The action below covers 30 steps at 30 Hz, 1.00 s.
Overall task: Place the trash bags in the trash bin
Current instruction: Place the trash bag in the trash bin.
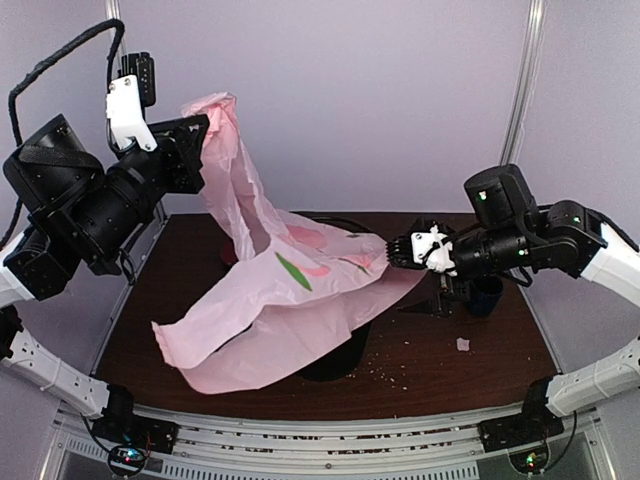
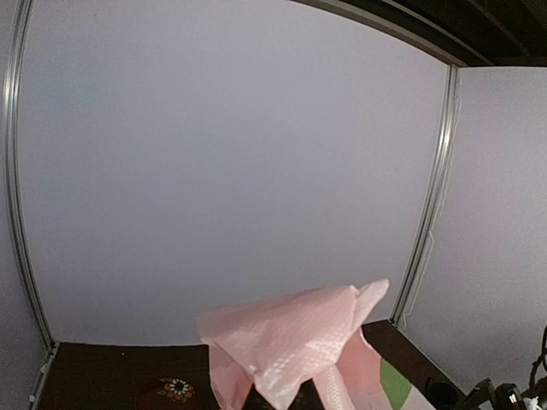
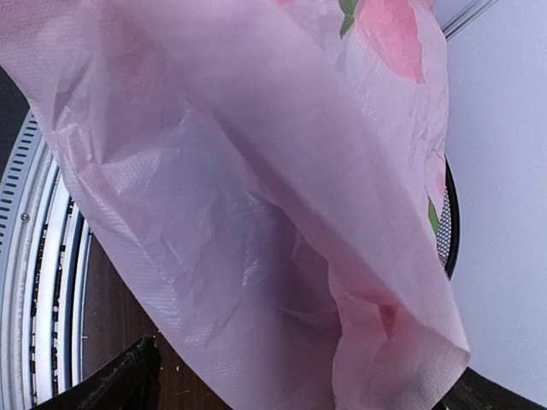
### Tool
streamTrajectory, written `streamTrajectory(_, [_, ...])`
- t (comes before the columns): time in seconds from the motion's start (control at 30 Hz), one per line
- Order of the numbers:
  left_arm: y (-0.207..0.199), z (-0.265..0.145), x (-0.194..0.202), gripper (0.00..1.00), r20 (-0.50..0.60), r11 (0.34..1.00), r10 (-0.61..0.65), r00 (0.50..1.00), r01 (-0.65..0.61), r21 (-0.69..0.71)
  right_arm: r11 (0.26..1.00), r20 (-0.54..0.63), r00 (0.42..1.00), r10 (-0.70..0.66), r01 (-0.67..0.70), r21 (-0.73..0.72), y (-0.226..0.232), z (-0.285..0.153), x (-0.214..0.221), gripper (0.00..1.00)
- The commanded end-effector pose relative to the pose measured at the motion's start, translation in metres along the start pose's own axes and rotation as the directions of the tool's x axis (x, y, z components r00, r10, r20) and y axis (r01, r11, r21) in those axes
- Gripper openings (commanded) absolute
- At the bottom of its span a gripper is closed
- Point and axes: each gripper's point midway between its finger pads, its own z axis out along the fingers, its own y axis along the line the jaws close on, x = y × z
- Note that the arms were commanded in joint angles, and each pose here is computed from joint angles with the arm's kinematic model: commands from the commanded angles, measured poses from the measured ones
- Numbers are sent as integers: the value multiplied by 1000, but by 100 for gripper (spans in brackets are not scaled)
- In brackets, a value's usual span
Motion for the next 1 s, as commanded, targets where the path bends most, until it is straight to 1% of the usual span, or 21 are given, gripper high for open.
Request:
streamTrajectory(0.0, [8, 1, -13, 0, 21, 998, -54, 998, 55, -30, 983, 17, 999, 36, -38, 182, -27, -2, -6, 100])
streamTrajectory(0.07, [7, 2, -13, 0, 21, 998, -59, 998, 60, -25, 969, 28, 998, 51, -56, 241, -36, -1, -8, 100])
streamTrajectory(0.1, [7, 2, -13, 0, 21, 998, -61, 998, 61, -23, 954, 47, 997, 68, -79, 289, -46, -4, -12, 97])
streamTrajectory(0.17, [6, 2, -14, 0, 22, 998, -61, 998, 61, -20, 948, 71, 993, 89, -106, 300, -51, -6, -18, 88])
streamTrajectory(0.23, [4, 2, -14, 0, 22, 998, -61, 998, 61, -15, 946, 98, 990, 105, -129, 297, -55, -9, -26, 75])
streamTrajectory(0.27, [4, 2, -15, 0, 23, 998, -62, 998, 63, -11, 946, 104, 988, 112, -138, 292, -57, -8, -29, 65])
streamTrajectory(0.37, [2, 2, -14, 0, 15, 997, -76, 997, 76, 6, 947, 117, 984, 138, -165, 275, -60, -2, -36, 43])
streamTrajectory(0.5, [-5, 0, -12, 0, -16, 991, -120, 993, 121, 58, 956, 133, 974, 184, -209, 204, -60, 16, -46, 20])
streamTrajectory(0.63, [-18, 1, -2, 0, -65, 988, -109, 992, 116, 106, 961, 180, 949, 259, -272, 46, -50, 32, -66, 11])
streamTrajectory(0.7, [-26, 3, 4, 0, -88, 987, -89, 992, 99, 123, 950, 206, 928, 311, -311, -32, -44, 40, -74, 9])
streamTrajectory(0.8, [-39, 5, 12, 0, -119, 984, -56, 991, 75, 164, 921, 193, 903, 384, -362, -141, -31, 58, -75, 7])
streamTrajectory(0.97, [-63, 8, 24, 0, -147, 970, -42, 988, 75, 231, 881, 145, 875, 462, -434, -192, -32, 85, -61, 6])
